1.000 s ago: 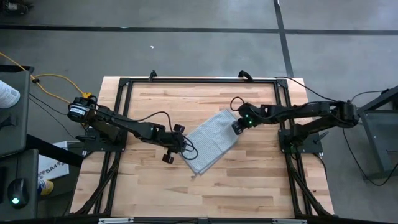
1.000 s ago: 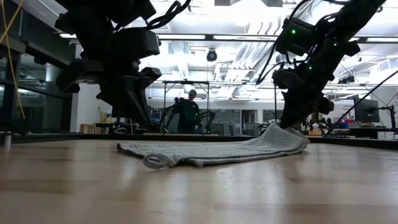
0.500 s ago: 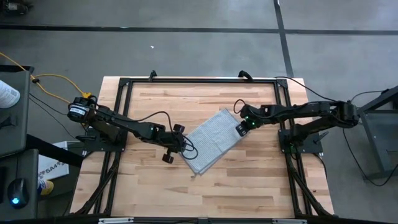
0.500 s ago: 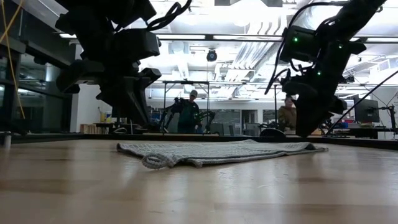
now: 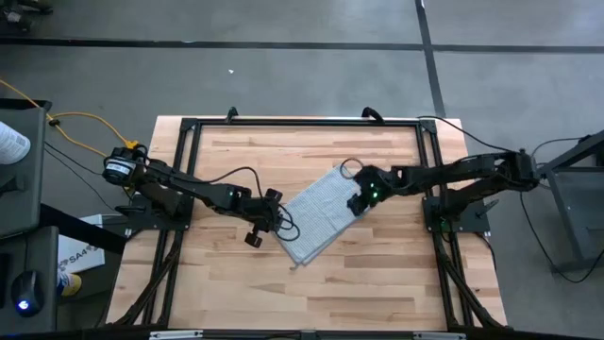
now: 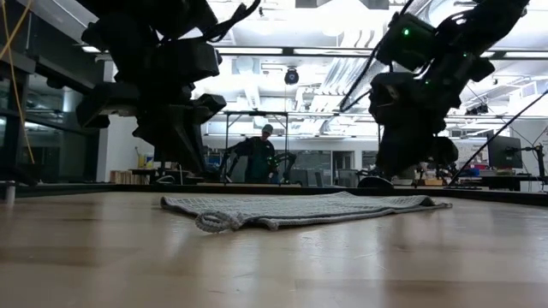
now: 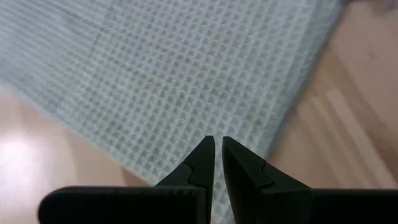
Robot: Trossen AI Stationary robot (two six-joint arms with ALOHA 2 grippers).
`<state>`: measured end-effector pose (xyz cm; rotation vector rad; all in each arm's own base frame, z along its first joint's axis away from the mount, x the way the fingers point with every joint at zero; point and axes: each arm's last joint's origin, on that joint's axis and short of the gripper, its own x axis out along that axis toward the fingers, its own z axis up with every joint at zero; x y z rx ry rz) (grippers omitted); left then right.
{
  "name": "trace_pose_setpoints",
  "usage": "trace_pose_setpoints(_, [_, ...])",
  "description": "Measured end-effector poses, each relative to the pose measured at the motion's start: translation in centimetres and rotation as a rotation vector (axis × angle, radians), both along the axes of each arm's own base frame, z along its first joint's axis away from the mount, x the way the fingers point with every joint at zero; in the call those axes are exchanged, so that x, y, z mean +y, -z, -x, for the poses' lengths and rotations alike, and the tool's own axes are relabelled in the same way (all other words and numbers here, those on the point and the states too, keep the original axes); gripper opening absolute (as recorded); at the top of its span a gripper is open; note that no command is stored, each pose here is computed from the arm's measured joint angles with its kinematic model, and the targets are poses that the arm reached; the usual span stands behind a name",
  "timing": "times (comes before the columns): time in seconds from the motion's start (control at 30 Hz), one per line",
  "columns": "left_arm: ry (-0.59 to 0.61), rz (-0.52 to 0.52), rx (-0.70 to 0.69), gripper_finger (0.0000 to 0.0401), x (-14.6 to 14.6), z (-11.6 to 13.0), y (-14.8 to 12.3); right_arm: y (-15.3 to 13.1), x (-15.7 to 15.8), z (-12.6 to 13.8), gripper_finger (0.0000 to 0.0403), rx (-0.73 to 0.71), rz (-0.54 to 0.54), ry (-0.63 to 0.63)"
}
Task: Fold microfiber towels
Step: Fold the gray towel on the table
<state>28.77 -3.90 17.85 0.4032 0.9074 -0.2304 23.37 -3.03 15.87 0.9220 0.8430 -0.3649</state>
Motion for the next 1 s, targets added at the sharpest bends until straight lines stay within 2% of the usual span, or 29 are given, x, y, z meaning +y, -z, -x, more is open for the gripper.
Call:
trace_pose_setpoints(0.13, [0.013,0.06,0.009,0.0031,0.7,-0.1,0.0,0.8,1.7,-1.6,0.0094,-0.061,-0.054,-0.039])
trace_pose_setpoints(0.43, [0.017,0.071,0.013,0.0031,1.0,-0.1,0.0,4.1,4.8,-4.7,0.0011,-0.171,-0.191,-0.151])
trace_pose_setpoints(0.6, [0.018,0.069,0.017,0.0031,1.0,-0.1,0.1,4.8,5.6,-5.6,0.0006,-0.234,-0.227,-0.162])
trace_pose_setpoints(1.0, [0.033,0.058,0.015,0.0031,1.0,-0.1,0.0,5.6,6.1,-5.0,0.0003,-0.128,-0.179,-0.148])
